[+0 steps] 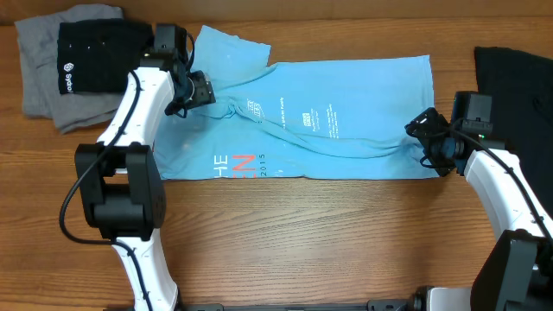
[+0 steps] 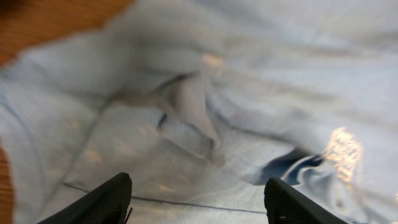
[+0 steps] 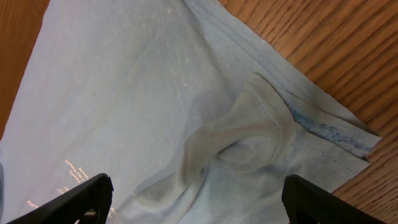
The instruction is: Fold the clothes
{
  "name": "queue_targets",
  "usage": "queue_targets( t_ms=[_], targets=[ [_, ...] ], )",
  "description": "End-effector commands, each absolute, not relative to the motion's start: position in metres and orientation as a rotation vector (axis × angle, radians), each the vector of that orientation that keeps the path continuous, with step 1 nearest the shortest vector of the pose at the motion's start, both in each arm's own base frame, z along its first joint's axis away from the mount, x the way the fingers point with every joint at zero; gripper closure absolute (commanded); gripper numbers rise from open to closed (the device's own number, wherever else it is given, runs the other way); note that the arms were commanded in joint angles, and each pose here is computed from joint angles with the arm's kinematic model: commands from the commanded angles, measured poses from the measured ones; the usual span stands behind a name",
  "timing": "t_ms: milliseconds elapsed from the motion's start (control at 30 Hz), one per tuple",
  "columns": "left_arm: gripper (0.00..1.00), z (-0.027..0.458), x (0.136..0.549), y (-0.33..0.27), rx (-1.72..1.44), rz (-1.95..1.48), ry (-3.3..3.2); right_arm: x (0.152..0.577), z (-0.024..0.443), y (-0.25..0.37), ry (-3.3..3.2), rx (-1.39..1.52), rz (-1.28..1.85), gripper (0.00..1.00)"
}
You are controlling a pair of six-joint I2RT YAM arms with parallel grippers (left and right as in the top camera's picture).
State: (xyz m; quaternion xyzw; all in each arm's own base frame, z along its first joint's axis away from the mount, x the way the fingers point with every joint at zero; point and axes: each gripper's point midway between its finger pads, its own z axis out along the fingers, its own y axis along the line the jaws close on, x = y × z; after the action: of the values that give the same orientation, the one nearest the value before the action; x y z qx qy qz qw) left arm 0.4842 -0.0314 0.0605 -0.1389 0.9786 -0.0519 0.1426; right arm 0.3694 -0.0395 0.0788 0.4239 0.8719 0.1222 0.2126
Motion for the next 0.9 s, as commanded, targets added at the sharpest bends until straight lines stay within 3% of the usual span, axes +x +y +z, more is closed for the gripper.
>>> queue_targets(
  t_ms=[0, 300, 500, 800, 867],
  targets=[
    [0.29, 0.022, 0.47, -0.037, -0.438, -0.175, 2.923, 0.371, 0.08, -0.041, 2.416, 1.169, 0.322, 0.09],
    [0.34, 0.01, 0.483, -0.038, -0.425, -0.183, 2.892, 0.369, 0.079, -0.041, 2.428, 1.175, 0.317, 0.09],
    [0.46, 0.012, 0.492, -0.038, -0.418, -0.191, 2.853, 0.369, 0.079, -0.041, 2.428, 1.175, 0.317, 0.09],
    [0.75, 0.017, 0.508, -0.039, -0.404, -0.207, 2.786, 0.369, 0.079, -0.041, 2.427, 1.176, 0.312, 0.09],
    [0.77, 0.019, 0.513, -0.039, -0.401, -0.211, 2.767, 0.369, 0.079, -0.041, 2.427, 1.176, 0.312, 0.09]
  ],
)
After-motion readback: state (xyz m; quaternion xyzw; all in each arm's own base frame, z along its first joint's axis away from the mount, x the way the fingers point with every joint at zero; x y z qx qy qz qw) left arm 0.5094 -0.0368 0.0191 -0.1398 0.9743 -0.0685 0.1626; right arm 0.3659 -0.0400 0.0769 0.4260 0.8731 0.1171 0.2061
